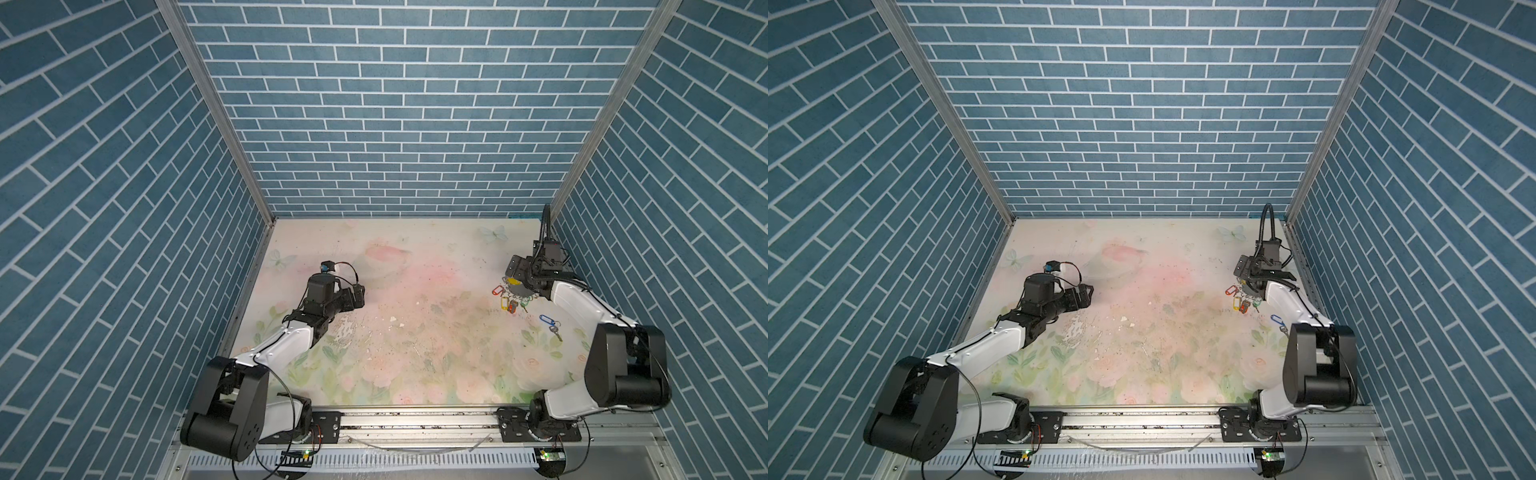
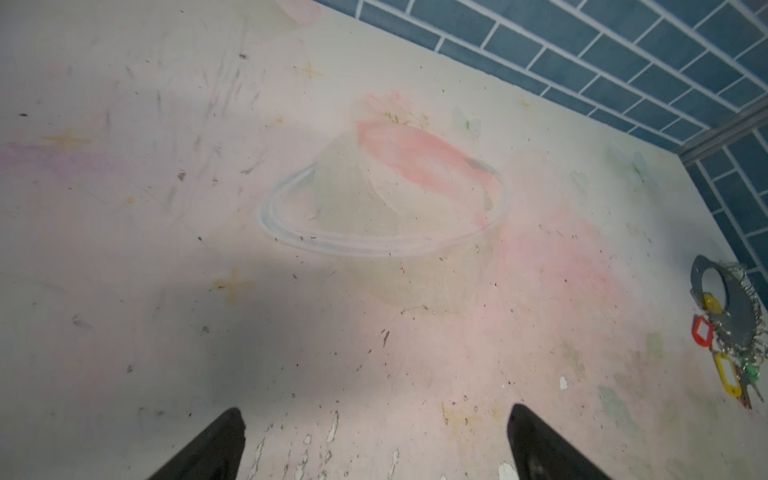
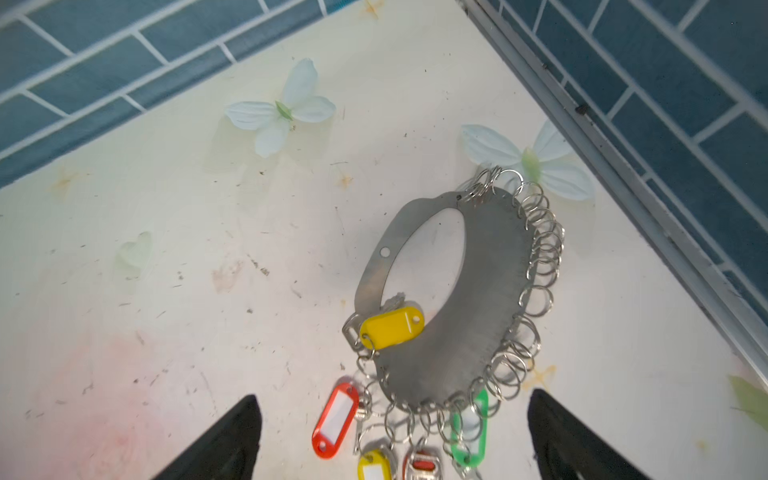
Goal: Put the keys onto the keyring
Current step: 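Move the right gripper over the steel key ring plate while the left arm reaches in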
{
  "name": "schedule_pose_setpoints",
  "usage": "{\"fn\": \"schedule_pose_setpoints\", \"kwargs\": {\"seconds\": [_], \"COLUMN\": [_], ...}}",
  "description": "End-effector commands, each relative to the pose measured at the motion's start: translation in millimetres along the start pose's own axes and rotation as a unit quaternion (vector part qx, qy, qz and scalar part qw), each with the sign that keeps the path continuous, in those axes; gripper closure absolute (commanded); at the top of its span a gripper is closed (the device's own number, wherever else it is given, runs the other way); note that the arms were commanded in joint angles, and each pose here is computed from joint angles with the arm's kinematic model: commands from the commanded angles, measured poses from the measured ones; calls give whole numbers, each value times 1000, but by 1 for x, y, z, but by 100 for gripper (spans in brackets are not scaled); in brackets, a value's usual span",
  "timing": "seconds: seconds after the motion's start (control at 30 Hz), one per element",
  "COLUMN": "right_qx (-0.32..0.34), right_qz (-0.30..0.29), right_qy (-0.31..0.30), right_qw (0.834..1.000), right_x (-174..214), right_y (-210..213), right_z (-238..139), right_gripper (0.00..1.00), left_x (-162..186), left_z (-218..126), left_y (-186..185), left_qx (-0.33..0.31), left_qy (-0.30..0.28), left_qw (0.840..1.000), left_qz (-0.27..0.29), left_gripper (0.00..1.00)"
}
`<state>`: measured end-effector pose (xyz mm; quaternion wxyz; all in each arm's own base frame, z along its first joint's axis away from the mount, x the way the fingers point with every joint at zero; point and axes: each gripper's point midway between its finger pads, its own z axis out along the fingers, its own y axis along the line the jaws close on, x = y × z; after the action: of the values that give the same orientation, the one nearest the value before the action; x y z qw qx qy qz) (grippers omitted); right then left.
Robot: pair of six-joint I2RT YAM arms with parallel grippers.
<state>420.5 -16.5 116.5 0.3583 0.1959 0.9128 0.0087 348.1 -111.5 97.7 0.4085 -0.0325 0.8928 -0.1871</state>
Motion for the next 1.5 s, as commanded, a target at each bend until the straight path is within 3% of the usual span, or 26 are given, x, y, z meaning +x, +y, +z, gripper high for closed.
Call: {"fn": "schedule_pose_setpoints", "kwargs": {"seconds": [0.0, 0.3, 0.7, 1.07, 1.33, 1.47], "right_qx": [2, 7, -13, -78, -136, -169], "right_qz": [37, 70, 100, 20, -66, -103], "right_qy": [28, 107, 187, 258, 291, 304], "right_qw": [999, 992, 977, 963, 945, 932], "right_x": [-11, -14, 20, 82, 144, 178], "right_y": [2, 12, 33, 113, 191, 223], "right_z": [19, 84, 122, 100, 60, 33], "right_gripper": [1, 3, 2, 1, 1, 1], "left_x": [-3, -4, -10, -17, -23, -29], "left_z": [4, 7, -1, -15, -33, -52], "left_y": [-10, -9, -3, 7, 17, 34], "left_qx": [21, 24, 7, -25, -57, -107], "left_qy": [-8, -27, -54, -82, -107, -133], "left_qw": [999, 998, 997, 995, 992, 985], "left_qz": [42, 48, 50, 50, 48, 36], "left_gripper": [1, 1, 0, 0, 0, 0]}}
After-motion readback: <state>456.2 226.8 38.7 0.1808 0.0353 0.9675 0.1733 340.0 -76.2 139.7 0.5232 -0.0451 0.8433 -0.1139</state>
